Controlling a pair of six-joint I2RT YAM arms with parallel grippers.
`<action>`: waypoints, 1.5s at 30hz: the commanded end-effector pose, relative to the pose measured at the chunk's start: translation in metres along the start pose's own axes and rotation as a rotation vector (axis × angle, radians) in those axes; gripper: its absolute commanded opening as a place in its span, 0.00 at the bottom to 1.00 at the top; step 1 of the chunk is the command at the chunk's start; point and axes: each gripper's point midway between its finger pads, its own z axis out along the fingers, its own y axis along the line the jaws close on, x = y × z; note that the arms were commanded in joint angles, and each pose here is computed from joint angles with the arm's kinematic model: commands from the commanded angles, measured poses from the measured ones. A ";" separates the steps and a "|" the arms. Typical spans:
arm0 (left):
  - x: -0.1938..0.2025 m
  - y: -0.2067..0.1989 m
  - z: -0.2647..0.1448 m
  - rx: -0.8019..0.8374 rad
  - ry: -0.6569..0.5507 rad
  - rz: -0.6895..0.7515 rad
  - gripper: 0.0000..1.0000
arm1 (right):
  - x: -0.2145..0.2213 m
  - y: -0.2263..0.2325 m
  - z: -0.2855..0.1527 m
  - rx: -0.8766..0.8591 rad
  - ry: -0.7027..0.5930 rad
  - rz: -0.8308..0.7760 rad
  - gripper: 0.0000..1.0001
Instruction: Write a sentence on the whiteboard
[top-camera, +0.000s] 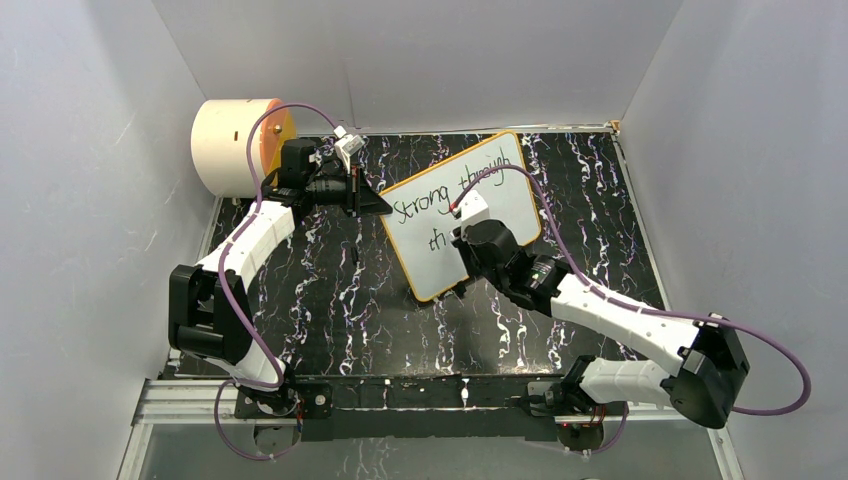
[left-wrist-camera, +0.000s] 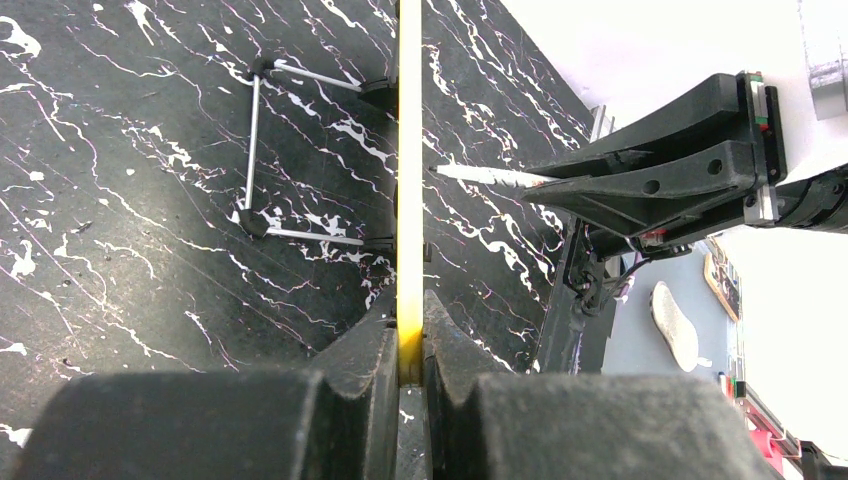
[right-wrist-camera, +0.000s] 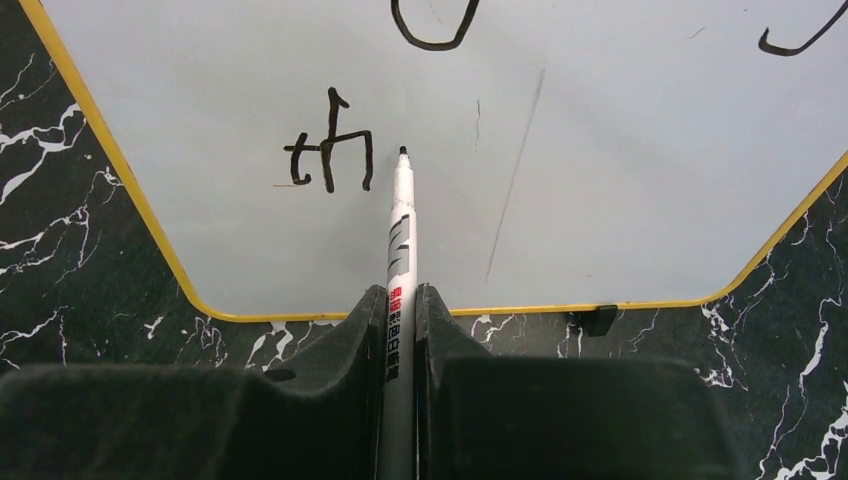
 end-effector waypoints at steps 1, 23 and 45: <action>-0.001 -0.009 -0.005 0.003 -0.004 0.009 0.00 | -0.015 0.004 0.004 -0.019 -0.052 0.009 0.00; -0.001 -0.009 -0.005 0.006 -0.003 0.008 0.00 | -0.002 -0.001 0.013 -0.007 -0.009 -0.003 0.00; -0.001 -0.009 -0.005 0.010 -0.001 0.004 0.00 | -0.003 -0.009 0.014 0.017 -0.011 0.001 0.00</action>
